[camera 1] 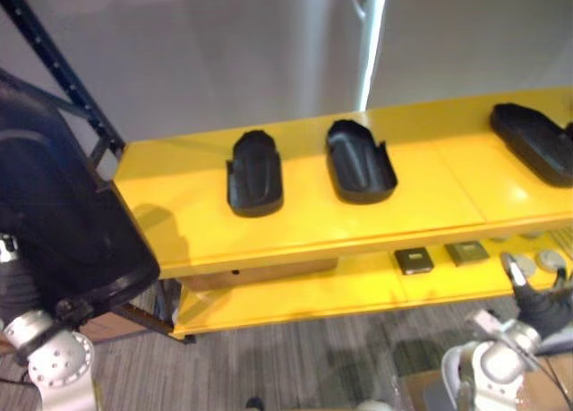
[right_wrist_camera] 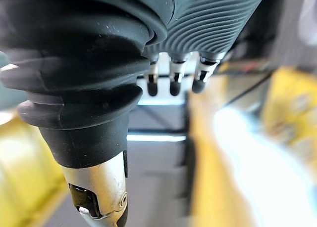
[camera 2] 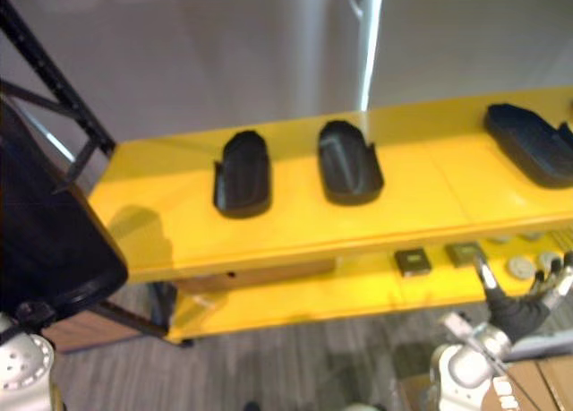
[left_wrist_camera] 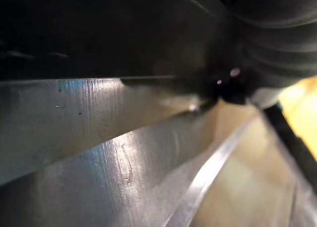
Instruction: Walk over and take plastic housings, then place them on the shelf
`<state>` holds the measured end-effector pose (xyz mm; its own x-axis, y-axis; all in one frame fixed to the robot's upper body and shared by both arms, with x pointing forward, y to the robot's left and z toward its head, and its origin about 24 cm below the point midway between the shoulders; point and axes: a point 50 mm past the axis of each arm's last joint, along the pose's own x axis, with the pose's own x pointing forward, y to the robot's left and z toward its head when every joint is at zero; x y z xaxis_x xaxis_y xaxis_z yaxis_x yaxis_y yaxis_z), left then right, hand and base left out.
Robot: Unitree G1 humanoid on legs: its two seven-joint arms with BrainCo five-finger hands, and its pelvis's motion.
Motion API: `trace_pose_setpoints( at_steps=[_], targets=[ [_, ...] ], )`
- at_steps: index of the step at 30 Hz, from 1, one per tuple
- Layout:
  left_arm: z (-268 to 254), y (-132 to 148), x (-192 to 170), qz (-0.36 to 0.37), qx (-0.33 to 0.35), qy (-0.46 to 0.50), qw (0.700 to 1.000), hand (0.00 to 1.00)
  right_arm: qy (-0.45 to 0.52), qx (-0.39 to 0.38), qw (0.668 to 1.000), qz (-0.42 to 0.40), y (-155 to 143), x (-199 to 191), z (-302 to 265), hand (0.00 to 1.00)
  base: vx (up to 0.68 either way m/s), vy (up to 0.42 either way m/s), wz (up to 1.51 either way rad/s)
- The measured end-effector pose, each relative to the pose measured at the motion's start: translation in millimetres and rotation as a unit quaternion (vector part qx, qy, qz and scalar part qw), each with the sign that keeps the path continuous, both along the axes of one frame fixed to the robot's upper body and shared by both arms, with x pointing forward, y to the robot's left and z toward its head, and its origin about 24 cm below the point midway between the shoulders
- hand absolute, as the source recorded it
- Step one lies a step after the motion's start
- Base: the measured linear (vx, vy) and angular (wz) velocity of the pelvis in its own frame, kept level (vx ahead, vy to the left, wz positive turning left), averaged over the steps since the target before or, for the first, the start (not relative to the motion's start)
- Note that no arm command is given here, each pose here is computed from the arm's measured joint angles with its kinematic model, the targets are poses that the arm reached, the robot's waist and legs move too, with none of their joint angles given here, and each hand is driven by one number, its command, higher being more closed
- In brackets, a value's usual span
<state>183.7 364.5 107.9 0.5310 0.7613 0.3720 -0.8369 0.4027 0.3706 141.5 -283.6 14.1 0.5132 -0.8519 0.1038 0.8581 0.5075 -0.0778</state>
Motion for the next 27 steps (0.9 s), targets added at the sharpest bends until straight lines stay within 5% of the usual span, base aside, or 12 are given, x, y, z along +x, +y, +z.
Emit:
trace_pose_setpoints(
  at_steps=[9,19,27],
  targets=[
    [43,68,45,0.016,0.017,0.177,0.984,1.00,0.200,0.088,0.975,-0.043,-2,-57,-79,0.00,-0.01,0.010,-0.16],
    [59,66,74,-0.035,0.023,0.287,0.957,1.00,0.285,0.208,0.927,-0.124,6,-110,-123,0.00,0.01,0.001,-0.08],
    [31,76,65,-0.011,-0.020,0.388,0.922,1.00,0.342,0.258,0.890,-0.154,23,-157,-140,0.00,-0.01,-0.003,-0.08]
  ],
)
